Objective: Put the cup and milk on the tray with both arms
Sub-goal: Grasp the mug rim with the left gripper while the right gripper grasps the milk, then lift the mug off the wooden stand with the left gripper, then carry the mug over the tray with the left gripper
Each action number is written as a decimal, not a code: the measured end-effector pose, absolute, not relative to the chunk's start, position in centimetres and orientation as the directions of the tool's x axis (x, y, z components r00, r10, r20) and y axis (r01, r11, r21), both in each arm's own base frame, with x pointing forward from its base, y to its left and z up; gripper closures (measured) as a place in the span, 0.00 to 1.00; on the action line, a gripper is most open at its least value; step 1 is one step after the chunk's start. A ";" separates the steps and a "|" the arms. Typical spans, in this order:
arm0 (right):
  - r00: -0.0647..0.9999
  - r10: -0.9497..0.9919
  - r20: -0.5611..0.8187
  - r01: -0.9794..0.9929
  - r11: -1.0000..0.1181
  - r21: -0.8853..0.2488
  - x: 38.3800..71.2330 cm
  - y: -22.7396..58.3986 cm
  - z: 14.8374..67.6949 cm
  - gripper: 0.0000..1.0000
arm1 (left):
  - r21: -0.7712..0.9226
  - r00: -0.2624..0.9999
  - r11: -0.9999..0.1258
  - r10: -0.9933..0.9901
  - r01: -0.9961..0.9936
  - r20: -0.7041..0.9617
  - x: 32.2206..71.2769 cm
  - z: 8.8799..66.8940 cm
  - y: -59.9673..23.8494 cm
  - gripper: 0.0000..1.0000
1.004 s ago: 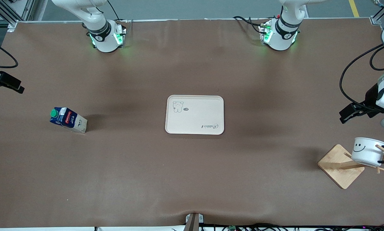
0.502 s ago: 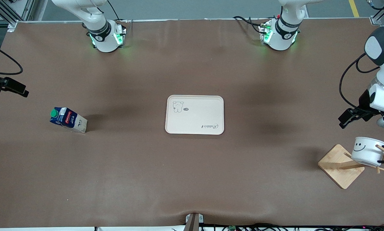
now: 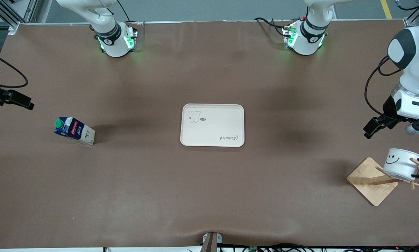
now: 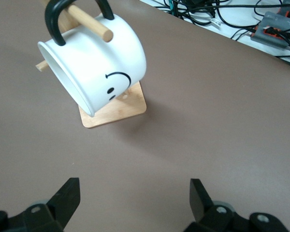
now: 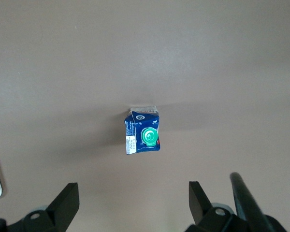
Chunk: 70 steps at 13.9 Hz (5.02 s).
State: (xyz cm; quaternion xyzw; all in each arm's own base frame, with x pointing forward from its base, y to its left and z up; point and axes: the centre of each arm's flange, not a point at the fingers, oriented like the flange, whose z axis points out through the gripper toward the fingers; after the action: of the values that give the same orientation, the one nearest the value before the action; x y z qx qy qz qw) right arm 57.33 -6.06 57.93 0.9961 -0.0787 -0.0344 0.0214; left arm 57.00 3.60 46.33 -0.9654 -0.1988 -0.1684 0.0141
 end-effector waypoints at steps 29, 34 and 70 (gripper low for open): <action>0.962 -0.191 -0.196 -0.180 -0.981 0.070 60.1 -8.1 40.4 0.00 | -0.050 0.843 -0.973 0.168 0.224 0.511 60.1 40.4 9.0 0.70; 0.966 -0.187 -0.177 -0.178 -0.982 0.065 59.4 -7.9 37.1 0.00 | -0.057 0.846 -0.977 0.149 0.206 0.512 60.2 40.3 8.3 0.81; 0.981 -0.192 -0.030 -0.191 -0.980 0.048 62.2 -8.4 43.9 0.43 | 0.069 0.966 -0.964 0.255 0.257 -0.041 57.3 43.0 -29.2 0.92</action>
State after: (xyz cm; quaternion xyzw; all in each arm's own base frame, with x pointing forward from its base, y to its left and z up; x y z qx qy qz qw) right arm 62.24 -8.39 43.91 0.9950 -0.0963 -0.0171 0.0224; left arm 57.30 -29.23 42.99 -0.9908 -0.1291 0.0160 -0.0370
